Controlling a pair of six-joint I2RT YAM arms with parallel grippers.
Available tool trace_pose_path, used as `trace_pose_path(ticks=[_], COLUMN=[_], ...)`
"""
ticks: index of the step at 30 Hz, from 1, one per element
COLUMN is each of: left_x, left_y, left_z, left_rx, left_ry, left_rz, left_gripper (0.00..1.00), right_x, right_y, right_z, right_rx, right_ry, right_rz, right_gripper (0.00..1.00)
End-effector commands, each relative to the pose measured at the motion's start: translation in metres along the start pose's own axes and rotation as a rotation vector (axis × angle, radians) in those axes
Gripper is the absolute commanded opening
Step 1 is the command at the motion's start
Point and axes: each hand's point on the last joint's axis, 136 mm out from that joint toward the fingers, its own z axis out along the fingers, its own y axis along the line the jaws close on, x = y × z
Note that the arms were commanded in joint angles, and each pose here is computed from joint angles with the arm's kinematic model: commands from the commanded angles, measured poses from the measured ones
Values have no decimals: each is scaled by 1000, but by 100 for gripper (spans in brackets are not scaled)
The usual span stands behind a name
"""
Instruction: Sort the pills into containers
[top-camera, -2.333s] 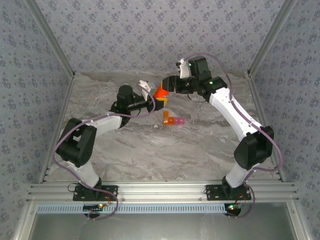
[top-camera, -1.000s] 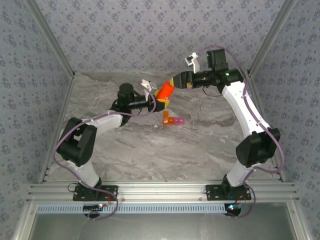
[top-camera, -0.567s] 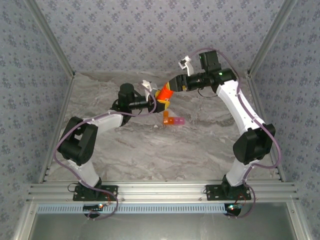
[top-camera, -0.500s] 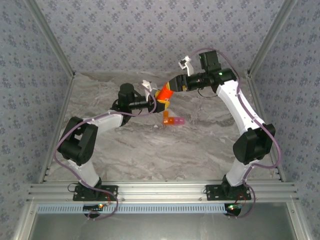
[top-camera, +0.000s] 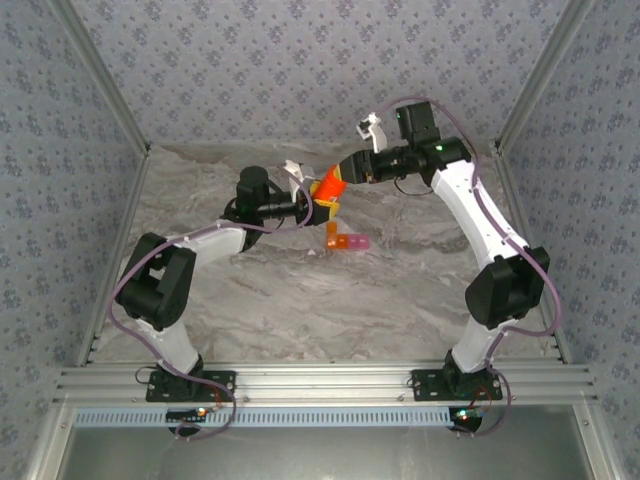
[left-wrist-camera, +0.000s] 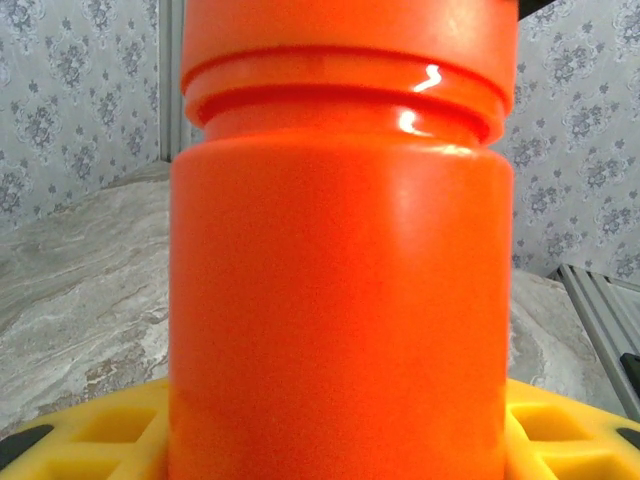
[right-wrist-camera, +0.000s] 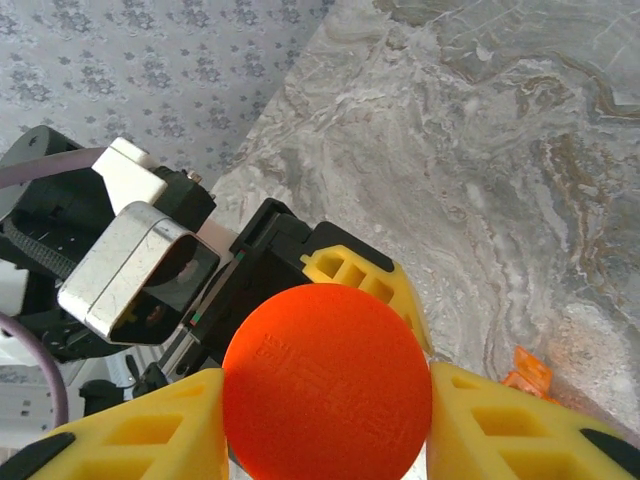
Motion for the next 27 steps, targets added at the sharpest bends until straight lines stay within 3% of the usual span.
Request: trace_pose_path(ticks=[1,15,27], left_x=[-29,-33,-24], left_y=[-2,-8,-7], left_z=[2,3,8], left_rx=[-18,-213,-201], left_ry=[-61,-57,-48], left_rz=[77,264,238], left_gripper=[0,0,0], right_x=[5,21,14], right_y=[4,-11,-14], right_z=[4,32,29], right_rx=[44,101,102], right_ry=[12,-35,-44], right_rz=[40,280,300], right_gripper=[45,45,49])
